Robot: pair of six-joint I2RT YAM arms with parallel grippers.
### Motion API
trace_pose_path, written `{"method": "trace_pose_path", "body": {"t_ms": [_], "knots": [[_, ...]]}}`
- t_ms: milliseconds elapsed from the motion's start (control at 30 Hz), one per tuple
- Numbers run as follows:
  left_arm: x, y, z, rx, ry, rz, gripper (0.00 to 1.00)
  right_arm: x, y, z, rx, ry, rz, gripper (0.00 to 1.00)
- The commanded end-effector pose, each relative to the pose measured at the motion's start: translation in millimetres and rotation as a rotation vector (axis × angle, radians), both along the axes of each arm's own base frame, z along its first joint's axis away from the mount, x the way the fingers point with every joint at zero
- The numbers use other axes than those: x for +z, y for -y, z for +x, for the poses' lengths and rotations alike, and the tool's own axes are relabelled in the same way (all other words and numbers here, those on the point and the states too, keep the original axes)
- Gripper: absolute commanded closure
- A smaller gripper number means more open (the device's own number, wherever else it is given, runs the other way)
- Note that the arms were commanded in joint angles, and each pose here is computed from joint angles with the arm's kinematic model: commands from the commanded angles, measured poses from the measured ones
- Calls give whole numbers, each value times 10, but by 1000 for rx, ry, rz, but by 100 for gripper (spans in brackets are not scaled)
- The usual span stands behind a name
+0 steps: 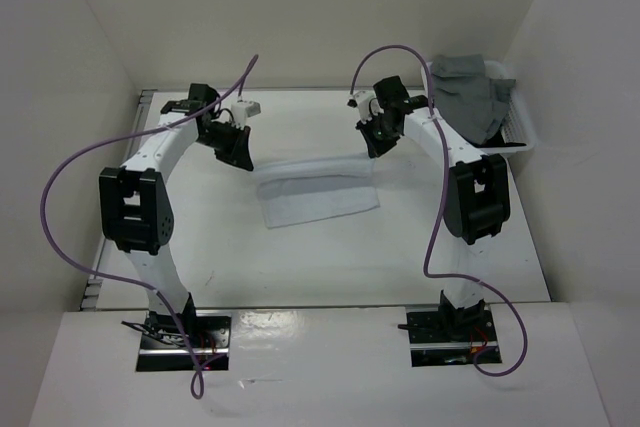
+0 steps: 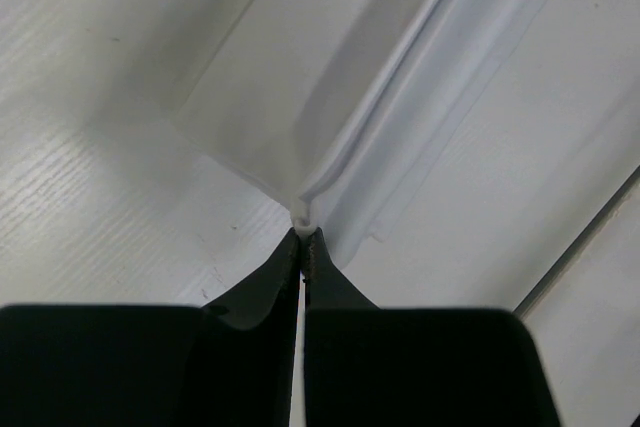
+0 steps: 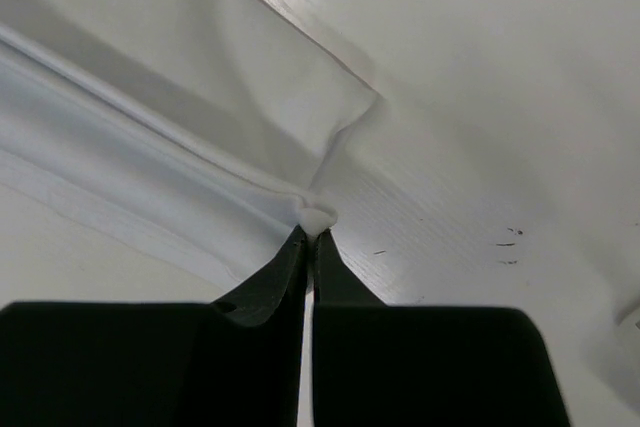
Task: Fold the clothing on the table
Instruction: Fold the skirt
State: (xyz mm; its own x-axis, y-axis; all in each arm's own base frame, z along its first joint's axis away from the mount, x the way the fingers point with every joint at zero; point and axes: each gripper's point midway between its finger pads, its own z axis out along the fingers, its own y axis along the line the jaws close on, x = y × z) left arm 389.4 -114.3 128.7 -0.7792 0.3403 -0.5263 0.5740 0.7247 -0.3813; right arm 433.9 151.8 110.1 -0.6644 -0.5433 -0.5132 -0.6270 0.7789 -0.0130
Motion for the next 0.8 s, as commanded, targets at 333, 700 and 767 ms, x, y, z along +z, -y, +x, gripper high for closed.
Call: {"method": "trace_pose_path", "body": {"t_ms": [333,700,767], "knots": [[-33,26,-616,-153,-56,80,83,101,303,-376,95,-66,-146,100],[-128,115,-842,-220,-80,125,67,20,189,-843,304,-260,-161,44],[-163,114,-785,-206,-73,131,67,-61,197,-992,346,-350,-177,37]]}}
